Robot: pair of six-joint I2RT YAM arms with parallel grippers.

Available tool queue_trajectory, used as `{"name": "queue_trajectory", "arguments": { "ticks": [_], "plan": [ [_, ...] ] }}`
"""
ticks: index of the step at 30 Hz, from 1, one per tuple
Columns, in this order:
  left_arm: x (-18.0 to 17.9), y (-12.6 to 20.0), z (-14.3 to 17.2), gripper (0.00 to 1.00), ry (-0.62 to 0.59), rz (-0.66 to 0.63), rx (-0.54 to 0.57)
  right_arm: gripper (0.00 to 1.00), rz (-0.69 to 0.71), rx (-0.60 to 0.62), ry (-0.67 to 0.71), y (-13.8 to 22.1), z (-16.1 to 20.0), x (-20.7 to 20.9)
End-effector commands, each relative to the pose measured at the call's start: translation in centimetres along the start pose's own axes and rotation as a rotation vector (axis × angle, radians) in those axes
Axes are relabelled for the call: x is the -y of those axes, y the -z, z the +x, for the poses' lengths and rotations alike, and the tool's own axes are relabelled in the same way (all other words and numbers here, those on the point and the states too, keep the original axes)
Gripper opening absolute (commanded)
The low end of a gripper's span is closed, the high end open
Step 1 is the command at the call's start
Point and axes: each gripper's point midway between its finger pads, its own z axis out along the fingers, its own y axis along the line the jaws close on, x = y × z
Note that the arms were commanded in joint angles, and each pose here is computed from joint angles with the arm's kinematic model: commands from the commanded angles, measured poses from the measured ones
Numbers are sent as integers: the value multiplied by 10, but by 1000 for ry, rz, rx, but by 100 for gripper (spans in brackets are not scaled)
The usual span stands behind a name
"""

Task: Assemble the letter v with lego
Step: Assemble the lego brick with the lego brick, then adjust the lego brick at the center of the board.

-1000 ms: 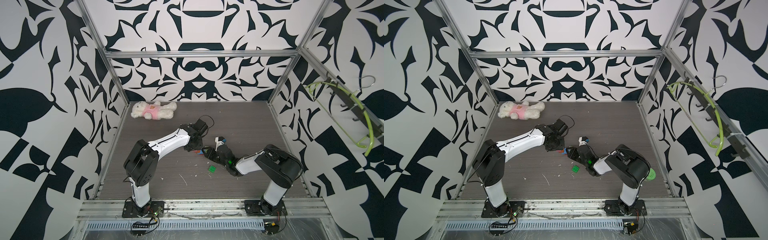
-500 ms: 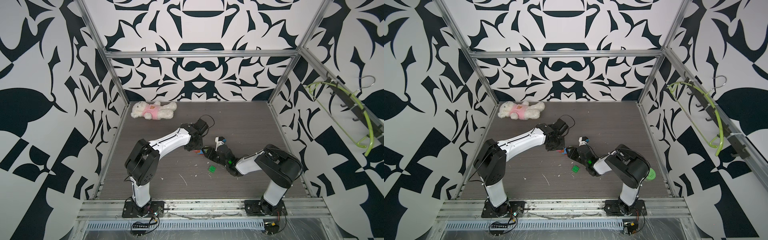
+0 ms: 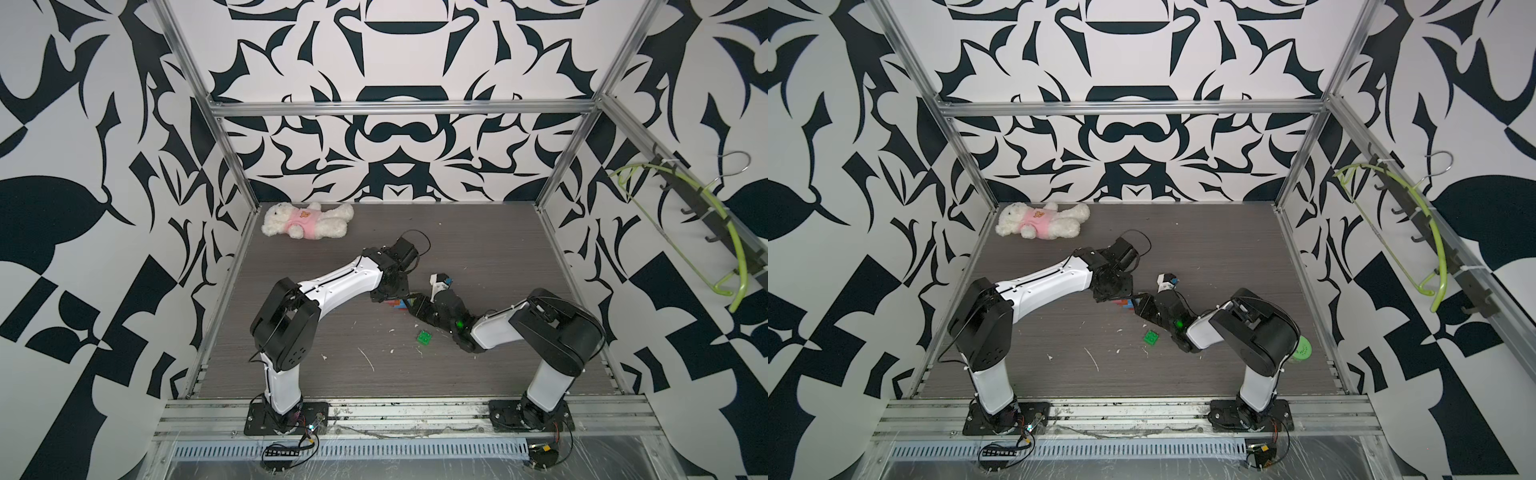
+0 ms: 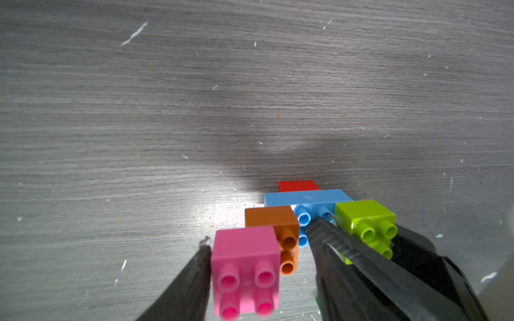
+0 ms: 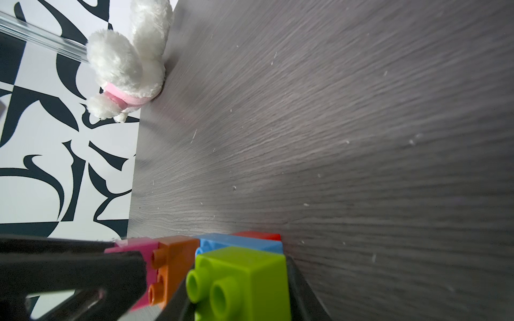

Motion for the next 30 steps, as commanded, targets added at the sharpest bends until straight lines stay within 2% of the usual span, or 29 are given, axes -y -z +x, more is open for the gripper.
{"name": "queue_trajectory", "arguments": {
  "ticks": [1, 5, 11, 17, 19, 20, 26, 27, 30],
  "plan": [
    [3, 15, -4, 69, -5, 29, 34, 33, 23, -24, -2, -4, 4, 3],
    [3, 34, -12, 78, -16, 45, 85, 40, 37, -26, -5, -2, 3, 3],
    [-10, 72, -29, 83, -16, 76, 213, 52, 85, -27, 1, 4, 0, 4],
    [-32, 106, -39, 84, -12, 110, 345, 60, 118, -37, 24, 9, -1, 6],
    [-40, 112, -40, 88, -7, 111, 369, 63, 116, -47, 52, 11, 0, 2],
    [-45, 115, -39, 89, -6, 112, 378, 68, 123, -52, 73, 13, -1, 0],
    [-71, 123, -36, 91, 12, 108, 428, 76, 154, -66, 206, 29, -12, -18],
    [-74, 134, -36, 91, 18, 125, 458, 79, 159, -74, 229, 33, -13, -20],
    [-86, 139, -35, 92, 18, 118, 480, 88, 197, -114, 338, 45, -15, -23]
  ]
}}
